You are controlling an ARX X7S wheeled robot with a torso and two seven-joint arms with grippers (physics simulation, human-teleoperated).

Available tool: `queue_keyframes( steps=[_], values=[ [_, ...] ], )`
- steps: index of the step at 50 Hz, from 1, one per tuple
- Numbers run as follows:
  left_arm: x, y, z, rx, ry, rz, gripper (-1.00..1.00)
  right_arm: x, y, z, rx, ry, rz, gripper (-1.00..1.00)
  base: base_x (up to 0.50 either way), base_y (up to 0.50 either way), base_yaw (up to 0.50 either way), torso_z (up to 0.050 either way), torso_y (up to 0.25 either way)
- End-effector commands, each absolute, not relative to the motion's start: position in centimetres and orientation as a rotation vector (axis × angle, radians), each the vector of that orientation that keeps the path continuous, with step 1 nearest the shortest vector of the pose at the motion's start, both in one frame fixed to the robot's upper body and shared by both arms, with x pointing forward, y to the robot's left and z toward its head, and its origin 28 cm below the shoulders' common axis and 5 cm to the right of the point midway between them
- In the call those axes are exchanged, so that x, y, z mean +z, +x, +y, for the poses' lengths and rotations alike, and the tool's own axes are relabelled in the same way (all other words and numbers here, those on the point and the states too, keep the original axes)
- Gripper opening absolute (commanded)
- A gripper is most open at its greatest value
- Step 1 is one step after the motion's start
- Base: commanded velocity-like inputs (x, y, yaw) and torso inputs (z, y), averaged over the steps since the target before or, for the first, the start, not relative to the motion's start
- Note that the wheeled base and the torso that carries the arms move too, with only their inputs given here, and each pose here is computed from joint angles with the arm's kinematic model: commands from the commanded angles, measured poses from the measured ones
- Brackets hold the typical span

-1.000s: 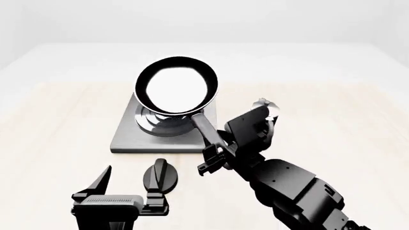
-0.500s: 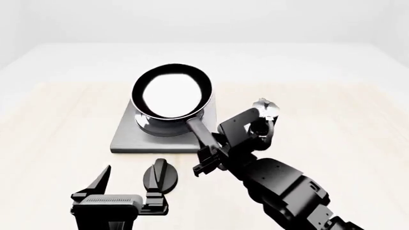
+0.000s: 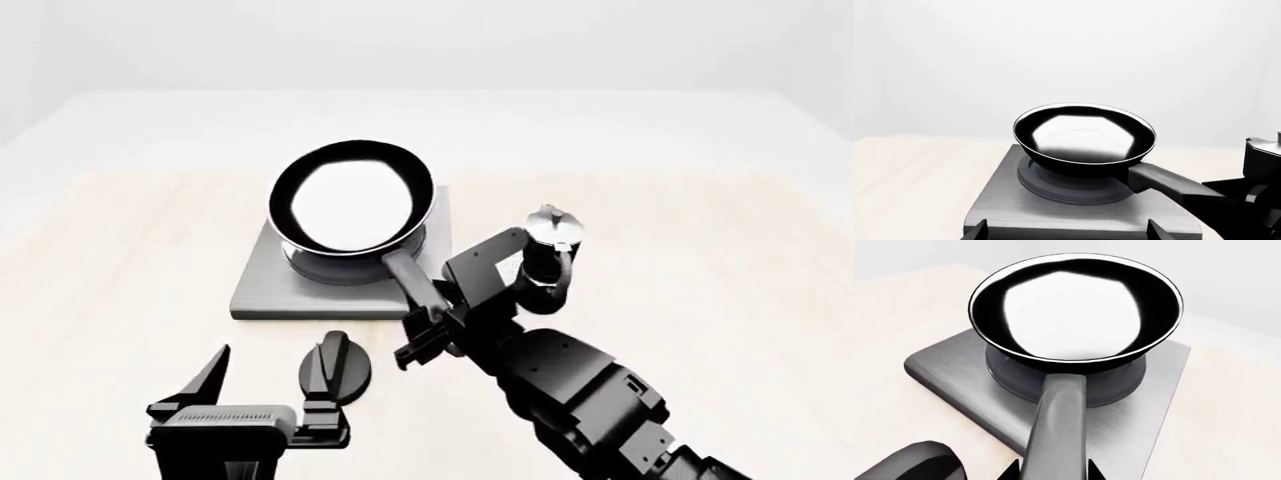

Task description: Put the frying pan on the stove.

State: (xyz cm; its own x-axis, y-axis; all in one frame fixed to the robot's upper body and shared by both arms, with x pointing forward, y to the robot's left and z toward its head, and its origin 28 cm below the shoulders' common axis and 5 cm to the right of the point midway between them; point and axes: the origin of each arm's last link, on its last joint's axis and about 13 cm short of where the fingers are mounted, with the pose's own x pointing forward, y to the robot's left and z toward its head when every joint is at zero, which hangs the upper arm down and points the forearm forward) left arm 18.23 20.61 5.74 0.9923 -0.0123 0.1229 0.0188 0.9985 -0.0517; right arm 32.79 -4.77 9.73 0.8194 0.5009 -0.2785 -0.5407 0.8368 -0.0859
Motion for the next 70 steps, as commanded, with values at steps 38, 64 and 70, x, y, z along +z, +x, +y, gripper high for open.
queue_keyframes(
  steps=[38, 64, 70],
  values=[
    [5.7, 18.4, 20.7, -0.006, -0.052, -0.126, 1.0, 10.7, 34.2, -4.2, 0.525, -0.186, 0.173, -1.0, 0.0, 0.0, 0.0, 0.0, 0.002],
    [5.8, 18.4, 20.8, -0.007, -0.053, -0.13, 1.0, 11.7, 33.3, -4.2, 0.522, -0.17, 0.122, 1.0, 0.0, 0.0, 0.0, 0.0, 0.0],
    [5.9, 18.4, 20.8, -0.005, -0.054, -0.131, 1.0, 12.3, 32.5, -4.4, 0.532, -0.142, 0.079, 1.0, 0.0, 0.0, 0.0, 0.0, 0.0]
  ],
)
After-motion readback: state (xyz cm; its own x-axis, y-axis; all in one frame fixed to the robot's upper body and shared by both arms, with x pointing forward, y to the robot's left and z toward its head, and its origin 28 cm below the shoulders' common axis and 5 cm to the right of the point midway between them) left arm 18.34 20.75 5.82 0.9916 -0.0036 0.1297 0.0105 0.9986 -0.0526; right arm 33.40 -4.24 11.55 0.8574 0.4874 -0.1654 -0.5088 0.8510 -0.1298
